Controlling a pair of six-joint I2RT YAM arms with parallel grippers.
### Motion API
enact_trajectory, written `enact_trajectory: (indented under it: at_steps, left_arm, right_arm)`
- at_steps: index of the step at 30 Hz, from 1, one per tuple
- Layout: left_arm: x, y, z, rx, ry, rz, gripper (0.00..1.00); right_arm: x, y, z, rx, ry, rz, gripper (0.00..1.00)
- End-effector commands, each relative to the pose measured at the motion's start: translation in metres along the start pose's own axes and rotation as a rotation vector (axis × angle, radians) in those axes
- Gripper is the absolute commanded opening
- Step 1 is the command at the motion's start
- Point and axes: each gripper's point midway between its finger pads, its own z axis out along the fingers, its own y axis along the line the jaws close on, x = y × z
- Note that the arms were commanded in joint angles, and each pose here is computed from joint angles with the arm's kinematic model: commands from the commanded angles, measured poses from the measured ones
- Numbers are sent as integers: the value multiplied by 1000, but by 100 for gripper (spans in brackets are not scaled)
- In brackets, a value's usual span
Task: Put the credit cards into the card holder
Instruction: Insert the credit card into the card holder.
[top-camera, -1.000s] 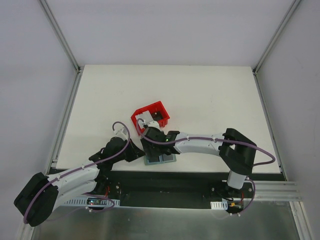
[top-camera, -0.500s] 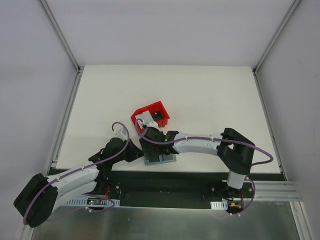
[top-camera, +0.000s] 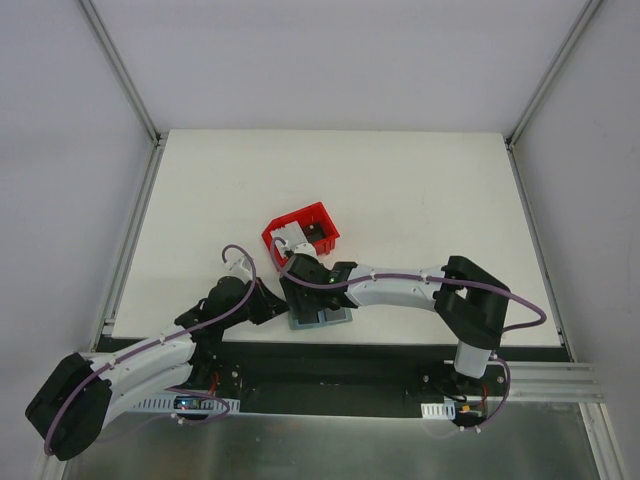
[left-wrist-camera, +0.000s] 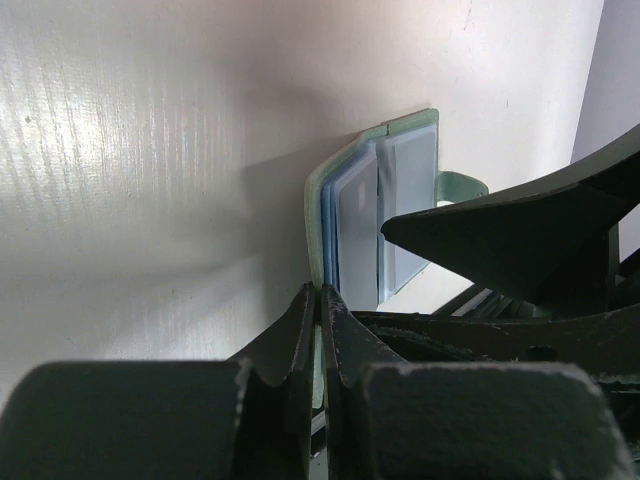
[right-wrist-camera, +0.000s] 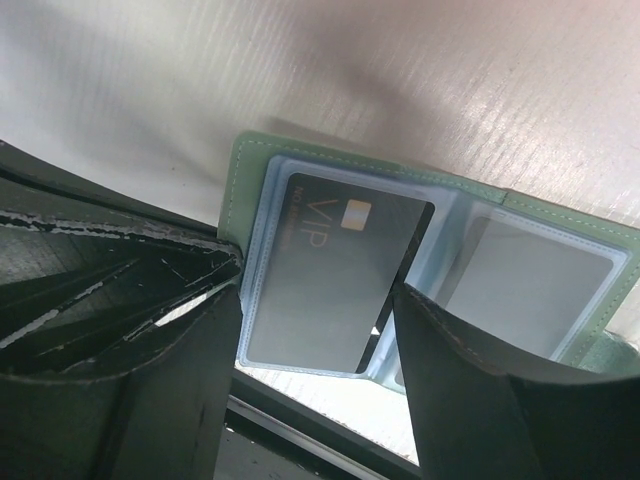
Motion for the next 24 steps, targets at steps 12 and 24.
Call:
enact_trajectory:
  at_steps: [12,24]
  left_arm:
    - [-3,-4,-2,18,-16,12,0]
    - [-5,-6,-2,17,-19,20,0]
  right_arm:
    - [-10,0,-11,6,-37,0,55]
    - [-12,-6,-17,26,-59,-4,46]
